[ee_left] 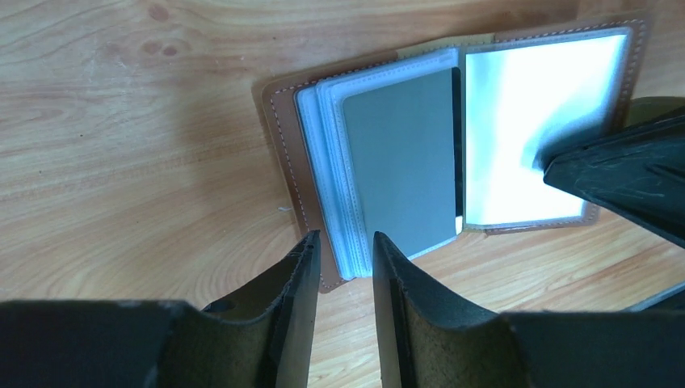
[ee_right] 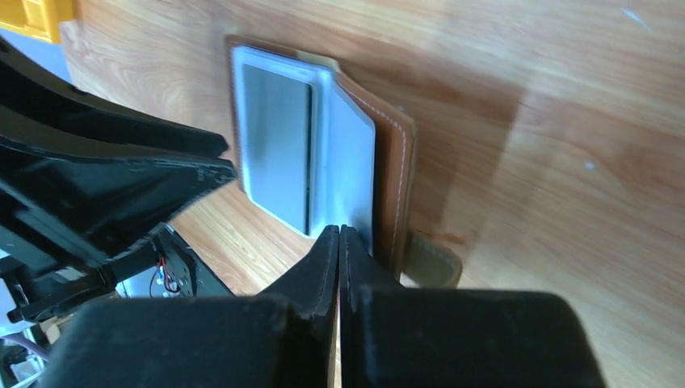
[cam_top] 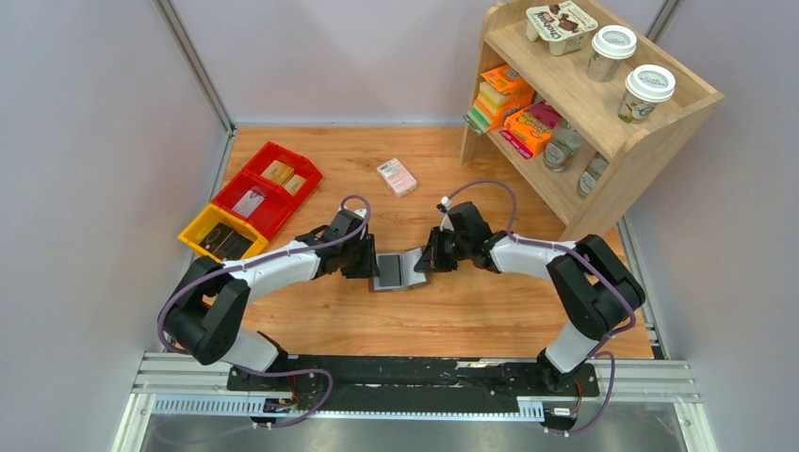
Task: Take the credit cards out of the card holder
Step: Remove the credit card from the card holder.
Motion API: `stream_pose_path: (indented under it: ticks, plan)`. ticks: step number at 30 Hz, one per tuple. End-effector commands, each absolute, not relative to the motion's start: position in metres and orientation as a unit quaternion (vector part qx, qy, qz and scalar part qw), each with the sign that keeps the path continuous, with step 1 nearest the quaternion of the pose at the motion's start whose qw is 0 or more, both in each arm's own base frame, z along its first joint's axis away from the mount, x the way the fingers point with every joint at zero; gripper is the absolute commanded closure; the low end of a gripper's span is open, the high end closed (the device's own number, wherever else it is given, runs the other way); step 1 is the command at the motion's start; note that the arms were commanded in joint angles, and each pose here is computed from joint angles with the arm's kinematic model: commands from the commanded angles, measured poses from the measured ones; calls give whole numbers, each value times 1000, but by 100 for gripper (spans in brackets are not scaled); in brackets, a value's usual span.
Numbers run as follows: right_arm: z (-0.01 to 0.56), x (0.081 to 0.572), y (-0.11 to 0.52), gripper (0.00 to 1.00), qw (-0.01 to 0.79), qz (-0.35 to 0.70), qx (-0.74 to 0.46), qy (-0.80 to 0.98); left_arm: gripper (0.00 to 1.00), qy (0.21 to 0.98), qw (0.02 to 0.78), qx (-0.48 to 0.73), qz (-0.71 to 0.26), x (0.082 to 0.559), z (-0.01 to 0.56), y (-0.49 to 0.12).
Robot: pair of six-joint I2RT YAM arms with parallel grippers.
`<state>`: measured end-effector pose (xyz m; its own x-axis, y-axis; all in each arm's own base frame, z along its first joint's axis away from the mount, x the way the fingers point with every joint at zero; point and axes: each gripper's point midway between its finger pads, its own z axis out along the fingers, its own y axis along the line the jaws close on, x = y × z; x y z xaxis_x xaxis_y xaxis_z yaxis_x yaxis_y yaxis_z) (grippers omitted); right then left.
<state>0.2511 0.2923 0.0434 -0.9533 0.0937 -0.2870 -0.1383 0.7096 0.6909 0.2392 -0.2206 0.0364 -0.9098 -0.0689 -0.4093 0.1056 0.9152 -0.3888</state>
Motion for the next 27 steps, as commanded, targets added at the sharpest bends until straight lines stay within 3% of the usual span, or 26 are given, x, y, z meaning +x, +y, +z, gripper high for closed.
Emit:
stream_pose_path:
  ticks: [1,9,19,27]
  plan:
    - [76,268,310,97,198,387,-27,900,62,949,226,55,-212,243,42,-224]
    - [81,283,326,91,204,392,-26,897,64,950,222,76,-206,236,40,-219]
    - [27,272,306,91,144,310,-31,939,65,962,205,49,-176,231,29,-207]
    - [36,272,317,88,141,342,-57,927,65,958,227,28,-174,244,53,-210]
